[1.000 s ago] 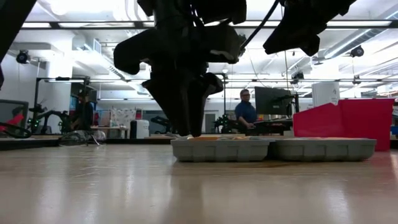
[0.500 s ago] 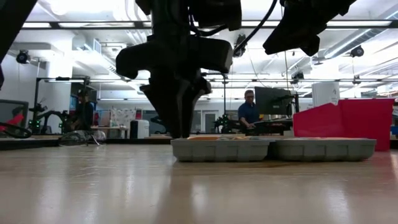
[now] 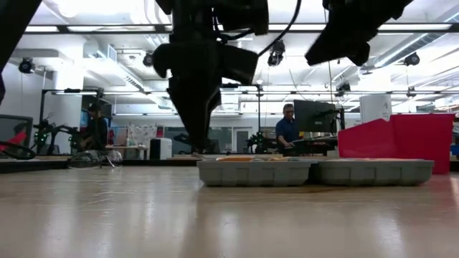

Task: Prefit tool cases
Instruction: Close the gray pre-fit tool case

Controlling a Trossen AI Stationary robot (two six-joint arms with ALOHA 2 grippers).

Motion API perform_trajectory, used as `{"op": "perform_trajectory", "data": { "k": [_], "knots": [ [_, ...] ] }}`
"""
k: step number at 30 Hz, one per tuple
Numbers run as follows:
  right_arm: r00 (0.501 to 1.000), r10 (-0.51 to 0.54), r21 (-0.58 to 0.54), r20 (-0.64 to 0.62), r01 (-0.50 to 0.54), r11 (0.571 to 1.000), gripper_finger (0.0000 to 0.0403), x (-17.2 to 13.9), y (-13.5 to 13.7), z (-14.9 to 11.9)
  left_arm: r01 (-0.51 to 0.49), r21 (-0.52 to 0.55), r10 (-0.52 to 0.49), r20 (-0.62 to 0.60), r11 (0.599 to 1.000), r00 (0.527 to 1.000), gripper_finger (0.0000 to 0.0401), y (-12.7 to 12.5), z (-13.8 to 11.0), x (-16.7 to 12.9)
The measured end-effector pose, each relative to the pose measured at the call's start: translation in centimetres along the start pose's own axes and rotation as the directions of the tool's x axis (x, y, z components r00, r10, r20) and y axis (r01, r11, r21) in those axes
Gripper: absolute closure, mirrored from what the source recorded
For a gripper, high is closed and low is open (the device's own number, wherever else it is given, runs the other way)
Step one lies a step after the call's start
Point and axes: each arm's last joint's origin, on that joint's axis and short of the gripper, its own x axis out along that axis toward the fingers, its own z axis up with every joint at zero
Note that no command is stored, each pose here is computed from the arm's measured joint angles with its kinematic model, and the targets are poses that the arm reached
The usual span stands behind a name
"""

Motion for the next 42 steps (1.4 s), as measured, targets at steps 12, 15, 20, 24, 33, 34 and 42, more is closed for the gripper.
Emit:
{"op": "perform_trajectory", "data": {
  "k": [12,15,20,24,33,34,42],
  "knots": [
    [0.974,-0.090,-0.002,-0.208,0.092,0.996,0.0338,0.3,-1.0,-4.7,0.069,-0.126,-0.041,0.209,0.990,0.977,0.0267,0.1,-1.0,-1.5],
    [0.974,-0.091,0.037,-0.209,0.101,0.994,0.0331,0.7,-1.3,-5.8,0.109,-0.168,-0.056,0.295,0.980,0.954,0.0272,0.3,-2.1,-1.8],
    [0.963,-0.061,0.069,-0.262,0.082,0.994,0.0323,1.1,-1.8,-7.3,0.200,-0.235,-0.093,0.399,0.951,0.912,0.0273,0.7,-5.0,-1.6],
    [0.935,-0.018,0.098,-0.353,0.056,0.994,0.0317,1.3,-2.3,-8.8,0.264,-0.301,-0.103,0.461,0.916,0.882,0.0259,1.1,-7.2,-0.8],
    [0.915,0.007,0.153,-0.403,0.059,0.986,0.0298,1.3,-2.5,-9.7,0.408,-0.551,-0.085,0.518,0.727,0.851,0.0211,2.8,-9.6,2.4],
    [0.913,0.017,0.154,-0.407,0.050,0.987,0.0296,1.3,-2.5,-9.6,0.412,-0.575,-0.083,0.511,0.707,0.855,0.0207,2.9,-9.9,2.6],
    [0.871,0.113,0.146,-0.479,-0.048,0.988,0.0286,1.1,-2.1,-9.5,0.488,-0.620,-0.076,0.569,0.614,0.819,0.0193,3.0,-9.6,2.7]
  ]
}}
